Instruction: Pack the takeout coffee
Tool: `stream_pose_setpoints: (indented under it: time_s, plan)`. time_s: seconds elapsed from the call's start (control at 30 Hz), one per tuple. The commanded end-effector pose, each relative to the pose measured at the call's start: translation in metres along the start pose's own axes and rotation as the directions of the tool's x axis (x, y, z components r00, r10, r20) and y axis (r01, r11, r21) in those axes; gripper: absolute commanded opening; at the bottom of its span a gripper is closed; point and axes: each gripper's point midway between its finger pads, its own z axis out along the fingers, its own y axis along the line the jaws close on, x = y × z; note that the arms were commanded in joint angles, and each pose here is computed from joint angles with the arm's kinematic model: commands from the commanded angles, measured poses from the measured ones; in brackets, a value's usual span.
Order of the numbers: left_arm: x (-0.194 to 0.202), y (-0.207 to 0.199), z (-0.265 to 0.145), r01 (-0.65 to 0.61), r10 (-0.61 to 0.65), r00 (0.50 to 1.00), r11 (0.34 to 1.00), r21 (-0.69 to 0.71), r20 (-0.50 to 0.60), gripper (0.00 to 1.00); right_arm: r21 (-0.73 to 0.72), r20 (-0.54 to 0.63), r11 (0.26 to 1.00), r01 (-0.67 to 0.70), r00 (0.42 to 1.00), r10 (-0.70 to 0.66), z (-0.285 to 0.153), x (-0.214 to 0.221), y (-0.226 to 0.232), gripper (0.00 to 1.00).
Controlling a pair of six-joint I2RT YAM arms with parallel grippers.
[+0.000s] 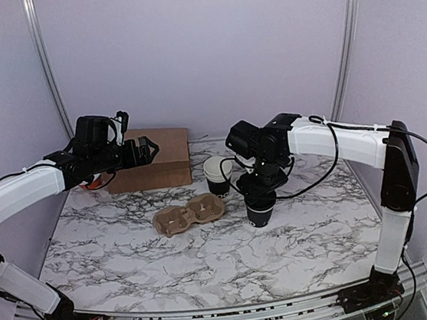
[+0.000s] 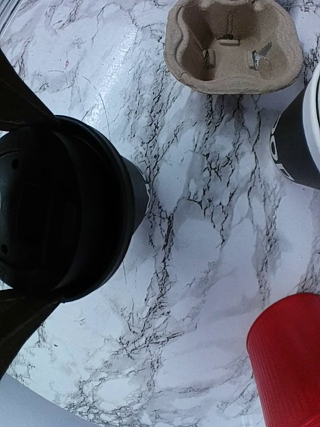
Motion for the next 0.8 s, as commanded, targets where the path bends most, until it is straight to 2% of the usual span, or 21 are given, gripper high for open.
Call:
stream_pose_setpoints:
  time_s: [0.0,0.77]
  plan:
    - [-0.0025,-0.0042,0.0004,-0.003,0.003,1.0,1.0,0.014,-0.007,0.99,0.015,-0.013,1.0,-0.002,1.0,0.002,0.0013,0.0049,0.0002,0.77]
    - [-0.0014,-0.006,0.0011,0.001,0.0,1.0,1.0,0.024,-0.013,0.99,-0.003,0.018,1.0,-0.029,0.999,0.029,-0.0063,0.0019,0.0005,0.87]
